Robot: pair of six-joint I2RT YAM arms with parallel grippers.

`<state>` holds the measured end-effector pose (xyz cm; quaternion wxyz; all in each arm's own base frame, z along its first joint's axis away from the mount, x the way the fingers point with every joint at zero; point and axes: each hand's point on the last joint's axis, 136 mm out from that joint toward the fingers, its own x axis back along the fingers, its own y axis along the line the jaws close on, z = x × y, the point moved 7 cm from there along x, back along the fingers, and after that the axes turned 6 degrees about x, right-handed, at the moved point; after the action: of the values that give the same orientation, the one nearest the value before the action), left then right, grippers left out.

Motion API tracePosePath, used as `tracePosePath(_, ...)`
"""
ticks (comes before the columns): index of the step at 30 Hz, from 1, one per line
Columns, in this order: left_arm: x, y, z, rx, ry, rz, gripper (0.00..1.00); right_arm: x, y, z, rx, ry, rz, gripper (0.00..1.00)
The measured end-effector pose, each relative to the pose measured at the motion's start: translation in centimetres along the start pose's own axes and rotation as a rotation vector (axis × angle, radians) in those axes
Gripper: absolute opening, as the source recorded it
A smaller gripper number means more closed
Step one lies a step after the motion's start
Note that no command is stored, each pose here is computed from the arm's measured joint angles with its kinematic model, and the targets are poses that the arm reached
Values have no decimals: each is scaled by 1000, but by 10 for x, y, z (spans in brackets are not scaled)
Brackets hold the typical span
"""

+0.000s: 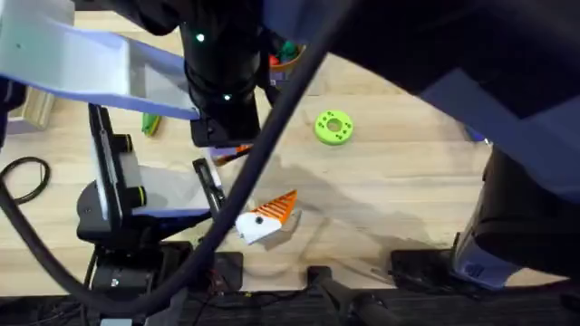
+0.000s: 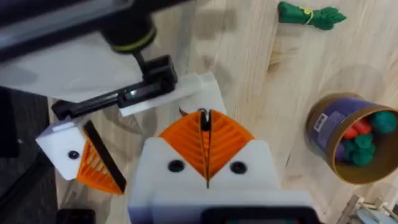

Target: Pick up the gripper from the table and insert it into the empty holder that is missing its gripper. Then pick up a screw, insert it into the mounting hole, and use the screwdriver to tighten it. Finally, clean up the table by picking up the vegetable and placing it into the bucket.

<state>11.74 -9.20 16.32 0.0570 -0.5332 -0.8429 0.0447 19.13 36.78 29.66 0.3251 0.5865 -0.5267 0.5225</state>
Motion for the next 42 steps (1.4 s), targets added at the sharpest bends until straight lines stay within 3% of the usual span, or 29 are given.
tracePosePath(37, 0, 0, 0, 5, 0, 0, 985, -14, 1, 1, -1, 13, -17, 7)
tracePosePath(38, 0, 0, 0, 5, 0, 0, 985, -14, 1, 1, -5, 13, -18, 38)
tracePosePath(42, 0, -1, 0, 5, 1, 6, 985, -14, -1, 2, -11, 8, -10, 608)
